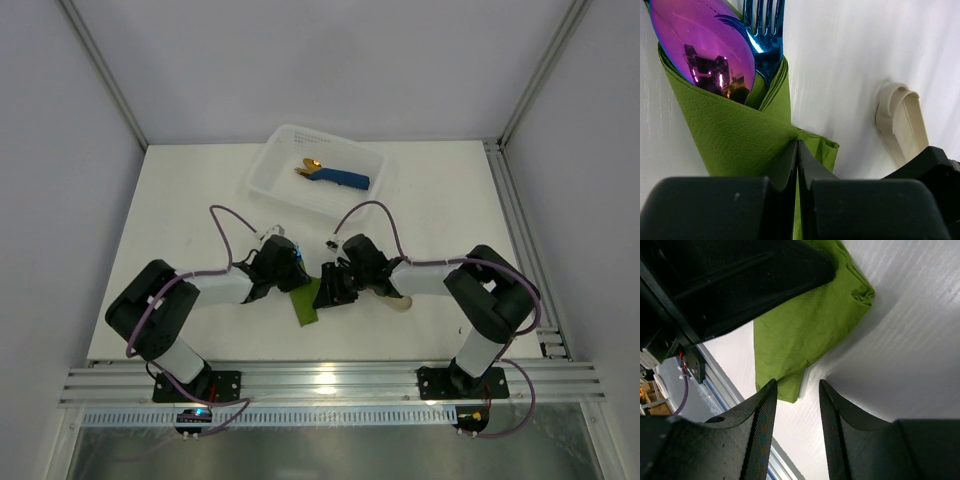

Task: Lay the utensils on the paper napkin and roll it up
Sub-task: Roll the napkin at the center of the board.

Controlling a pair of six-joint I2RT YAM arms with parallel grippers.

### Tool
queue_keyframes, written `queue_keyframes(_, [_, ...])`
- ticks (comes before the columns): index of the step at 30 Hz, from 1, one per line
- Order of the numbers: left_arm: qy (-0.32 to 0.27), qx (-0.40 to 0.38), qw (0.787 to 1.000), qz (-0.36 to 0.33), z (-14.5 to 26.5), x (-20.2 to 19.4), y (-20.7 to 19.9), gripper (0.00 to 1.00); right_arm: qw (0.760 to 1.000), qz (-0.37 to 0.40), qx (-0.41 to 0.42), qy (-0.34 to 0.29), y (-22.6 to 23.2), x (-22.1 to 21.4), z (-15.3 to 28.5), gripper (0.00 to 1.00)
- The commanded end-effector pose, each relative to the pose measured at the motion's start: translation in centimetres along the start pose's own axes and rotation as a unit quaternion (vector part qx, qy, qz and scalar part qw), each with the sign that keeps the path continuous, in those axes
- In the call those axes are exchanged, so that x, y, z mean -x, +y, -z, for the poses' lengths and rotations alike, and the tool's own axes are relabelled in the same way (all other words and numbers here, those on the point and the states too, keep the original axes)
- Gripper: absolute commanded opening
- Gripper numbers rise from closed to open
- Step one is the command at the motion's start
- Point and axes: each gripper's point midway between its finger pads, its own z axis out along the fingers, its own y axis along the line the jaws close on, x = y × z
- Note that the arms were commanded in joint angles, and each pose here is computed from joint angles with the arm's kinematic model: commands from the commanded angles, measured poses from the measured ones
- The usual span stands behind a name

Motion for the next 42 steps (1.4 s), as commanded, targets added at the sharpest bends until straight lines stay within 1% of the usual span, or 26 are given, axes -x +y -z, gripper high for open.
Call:
queue_keyframes(1, [0.029,0.035,0.999,-0.005,-0.3,-1.9,1.8,0.0,1.0,0.014,0.022,-0.017,1.8,1.6,-0.6,0.43])
queue_keyframes(7, [0.028,0.036,0.999,-0.006,-0.4,-2.0,1.3,0.0,1.0,0.014,0.022,-0.008,1.8,1.2,-1.2,0.43])
queue_keyframes(22, [0.024,0.039,0.999,-0.006,-0.2,-1.9,1.3,0.0,0.999,0.029,-0.026,-0.003,0.8,0.3,-2.0,0.42])
queue_keyframes(26, [0.024,0.042,0.999,-0.007,-0.1,-1.9,1.5,0.0,0.999,0.028,-0.038,-0.006,0.2,0.4,-2.2,0.35])
queue_keyframes(27, [0.024,0.041,0.999,-0.007,-0.1,-1.9,1.4,0.0,0.999,0.027,-0.039,-0.007,0.1,0.4,-2.2,0.31])
queue_keyframes(33, [0.016,0.041,0.999,-0.015,0.3,-1.5,1.3,0.0,0.999,0.027,-0.042,-0.008,-0.2,0.0,-2.2,0.22])
queue_keyframes(34, [0.015,0.041,0.999,-0.017,0.4,-1.4,1.3,0.0,0.999,0.027,-0.043,-0.006,-0.3,-0.1,-2.2,0.18])
queue_keyframes(37, [0.014,0.039,0.999,-0.023,0.6,-1.3,1.1,0.0,0.999,0.027,-0.042,-0.002,-0.4,-0.3,-2.3,0.11])
queue_keyframes(38, [0.013,0.037,0.999,-0.024,0.7,-1.2,1.0,0.0,0.999,0.027,-0.038,-0.003,-0.3,-0.2,-2.4,0.06])
queue_keyframes(39, [0.014,0.035,0.999,-0.024,0.7,-1.2,0.9,0.0,0.999,0.027,-0.034,0.001,-0.3,-0.4,-2.5,0.04])
queue_keyframes(42, [0.016,0.025,0.999,-0.033,0.8,-1.1,0.4,0.0,0.999,0.03,-0.026,-0.001,-0.1,-0.4,-2.5,0.04])
